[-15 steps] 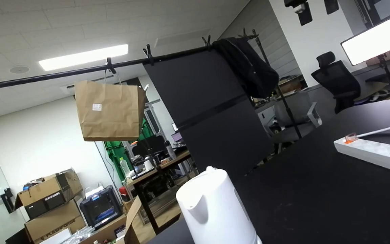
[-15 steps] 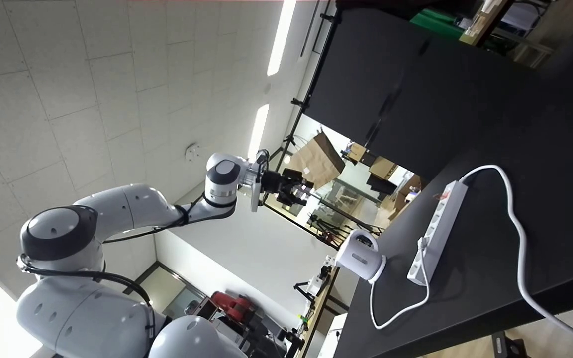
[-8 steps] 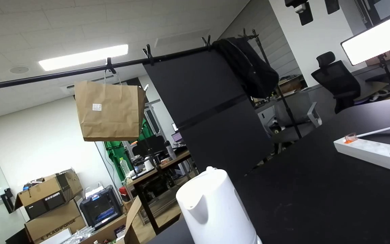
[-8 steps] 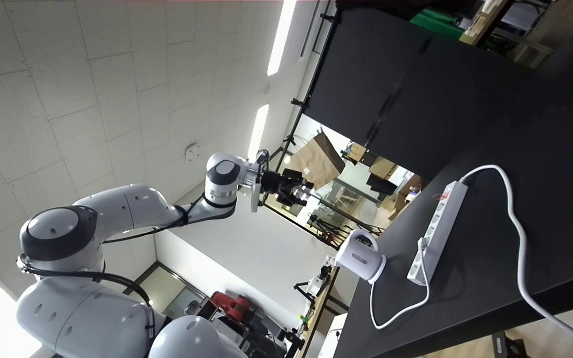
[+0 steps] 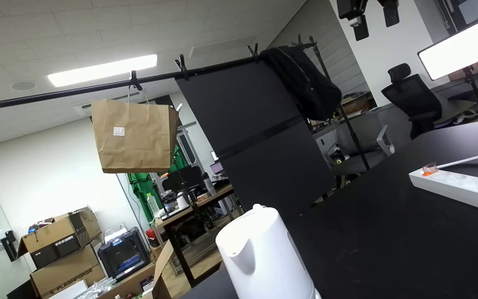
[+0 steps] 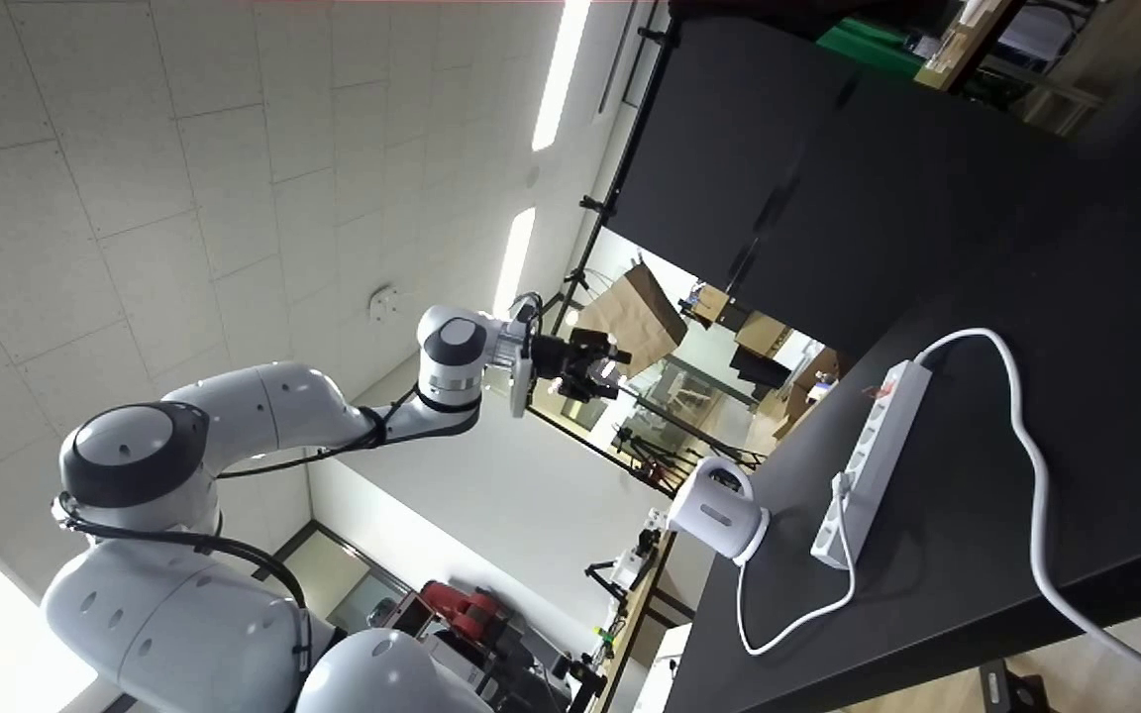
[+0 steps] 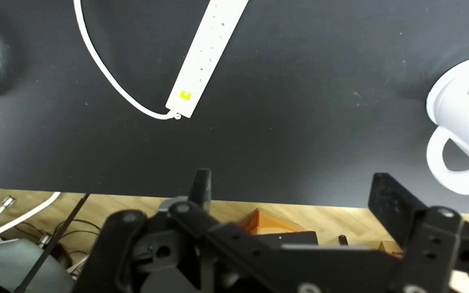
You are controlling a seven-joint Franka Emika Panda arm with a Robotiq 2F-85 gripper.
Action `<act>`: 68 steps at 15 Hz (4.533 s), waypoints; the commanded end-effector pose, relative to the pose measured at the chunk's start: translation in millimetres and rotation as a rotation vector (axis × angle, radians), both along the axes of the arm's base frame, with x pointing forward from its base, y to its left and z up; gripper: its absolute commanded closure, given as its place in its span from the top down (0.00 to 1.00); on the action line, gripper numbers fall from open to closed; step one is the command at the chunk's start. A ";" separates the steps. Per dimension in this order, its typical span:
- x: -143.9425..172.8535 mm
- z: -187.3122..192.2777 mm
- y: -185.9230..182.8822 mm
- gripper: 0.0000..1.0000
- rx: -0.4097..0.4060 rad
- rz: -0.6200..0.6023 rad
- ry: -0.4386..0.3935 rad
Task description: Turn on the kettle
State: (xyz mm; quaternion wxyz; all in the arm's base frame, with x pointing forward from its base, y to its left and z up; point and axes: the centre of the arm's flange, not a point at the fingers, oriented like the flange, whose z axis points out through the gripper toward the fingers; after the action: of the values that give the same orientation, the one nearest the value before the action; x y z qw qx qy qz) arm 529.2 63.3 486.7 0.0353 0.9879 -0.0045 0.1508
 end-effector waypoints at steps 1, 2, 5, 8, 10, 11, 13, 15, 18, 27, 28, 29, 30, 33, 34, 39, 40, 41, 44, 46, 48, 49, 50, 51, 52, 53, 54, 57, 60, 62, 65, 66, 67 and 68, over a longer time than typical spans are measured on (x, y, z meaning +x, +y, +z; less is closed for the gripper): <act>55.9 -5.1 12.2 1.00 -0.026 0.005 -0.028; 71.3 -8.0 18.3 1.00 -0.035 0.022 -0.031; 109.0 -16.2 41.9 1.00 -0.041 0.085 -0.045; 144.7 -18.7 81.7 1.00 -0.019 0.156 -0.055; 163.5 -19.0 109.1 1.00 0.013 0.201 -0.068; 171.7 -19.7 122.0 1.00 0.023 0.218 -0.073; 186.8 -23.9 142.6 0.98 0.034 0.248 -0.079; 198.9 -31.1 156.2 0.73 0.042 0.270 -0.076; 215.8 -41.2 170.6 0.56 0.092 0.298 -0.050; 234.6 -55.5 186.5 0.00 0.205 0.343 0.060; 235.6 -56.8 187.5 0.00 0.216 0.345 0.078; 236.4 -58.4 188.0 0.00 0.228 0.349 0.096; 237.2 -59.2 188.7 0.00 0.240 0.359 0.119; 213.9 -71.1 184.2 0.01 0.221 0.360 0.126; 214.9 -71.6 184.2 0.01 0.224 0.362 0.129; 216.1 -71.3 184.3 0.01 0.225 0.364 0.132; 216.1 -71.2 184.4 0.01 0.225 0.364 0.131; 216.1 -71.2 184.4 0.01 0.226 0.364 0.131; 216.1 -71.2 184.5 0.01 0.226 0.365 0.132; 216.1 -71.2 184.5 0.01 0.226 0.365 0.132; 216.1 -71.1 184.5 0.01 0.226 0.365 0.132; 216.1 -71.1 184.5 0.01 0.226 0.365 0.132; 216.1 -71.1 184.5 0.01 0.226 0.365 0.132; 216.0 -71.1 184.5 0.01 0.226 0.365 0.132; 216.0 -71.1 184.5 0.01 0.226 0.365 0.132; 216.0 -71.1 184.5 0.01 0.226 0.366 0.132; 216.0 -71.1 184.5 0.00 0.226 0.366 0.132; 224.1 -74.4 183.9 0.00 0.257 0.400 0.109; 231.9 -83.9 183.1 0.00 0.303 0.430 0.099; 234.0 -93.6 181.9 0.00 0.331 0.443 0.117; 237.0 -107.4 181.3 0.00 0.363 0.462 0.142; 237.8 -112.0 182.2 0.00 0.369 0.468 0.146; 238.2 -116.1 183.3 0.00 0.376 0.481 0.149; 238.2 -120.5 185.0 0.00 0.375 0.487 0.153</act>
State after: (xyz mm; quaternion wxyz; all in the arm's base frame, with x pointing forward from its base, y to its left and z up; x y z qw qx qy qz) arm 755.5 244.7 367.6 -0.1673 0.9626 0.1978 0.0796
